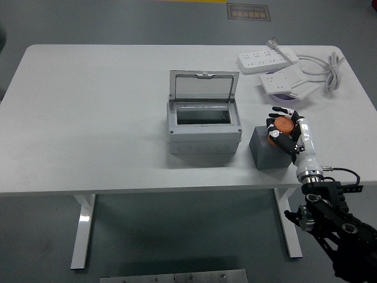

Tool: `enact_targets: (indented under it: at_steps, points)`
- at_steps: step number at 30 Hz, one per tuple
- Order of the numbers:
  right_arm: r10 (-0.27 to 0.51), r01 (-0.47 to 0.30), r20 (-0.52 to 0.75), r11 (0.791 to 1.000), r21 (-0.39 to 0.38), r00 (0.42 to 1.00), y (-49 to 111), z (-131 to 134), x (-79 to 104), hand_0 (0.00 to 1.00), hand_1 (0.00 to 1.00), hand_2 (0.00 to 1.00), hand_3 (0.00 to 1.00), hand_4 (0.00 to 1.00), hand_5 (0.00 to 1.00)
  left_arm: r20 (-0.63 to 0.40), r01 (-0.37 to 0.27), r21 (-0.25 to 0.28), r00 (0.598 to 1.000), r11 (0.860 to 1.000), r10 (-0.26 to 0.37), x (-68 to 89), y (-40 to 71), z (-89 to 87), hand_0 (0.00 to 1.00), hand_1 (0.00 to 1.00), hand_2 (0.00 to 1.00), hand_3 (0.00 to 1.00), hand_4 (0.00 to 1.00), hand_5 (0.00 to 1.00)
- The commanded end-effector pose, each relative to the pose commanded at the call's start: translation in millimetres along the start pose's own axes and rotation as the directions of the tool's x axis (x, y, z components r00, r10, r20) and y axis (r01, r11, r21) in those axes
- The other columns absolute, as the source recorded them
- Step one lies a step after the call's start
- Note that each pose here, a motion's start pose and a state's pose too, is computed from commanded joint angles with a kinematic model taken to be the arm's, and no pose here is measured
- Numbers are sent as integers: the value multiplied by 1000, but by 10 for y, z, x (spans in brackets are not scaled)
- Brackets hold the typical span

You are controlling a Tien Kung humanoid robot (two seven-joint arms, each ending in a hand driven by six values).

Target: Fetch the battery,place it into the box,close the lid of the box

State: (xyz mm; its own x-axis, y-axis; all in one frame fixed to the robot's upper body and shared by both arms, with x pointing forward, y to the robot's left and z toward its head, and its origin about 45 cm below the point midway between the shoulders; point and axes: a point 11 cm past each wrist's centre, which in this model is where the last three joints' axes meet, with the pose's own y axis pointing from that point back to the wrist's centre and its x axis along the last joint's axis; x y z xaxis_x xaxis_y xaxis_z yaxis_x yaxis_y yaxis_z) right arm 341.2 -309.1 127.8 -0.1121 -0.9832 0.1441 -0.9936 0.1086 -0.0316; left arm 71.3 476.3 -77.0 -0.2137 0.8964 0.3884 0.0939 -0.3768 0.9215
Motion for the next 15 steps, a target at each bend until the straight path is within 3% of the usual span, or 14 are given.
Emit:
enact_targets:
  at_steps: [15]
  points:
    - [9,-9,0,1000,-5,1000,-4,12,11,666,598,585,630,634,98,1,1,-5,1000,1000,-1,1,-1,6,565,712,637,601,682,179]
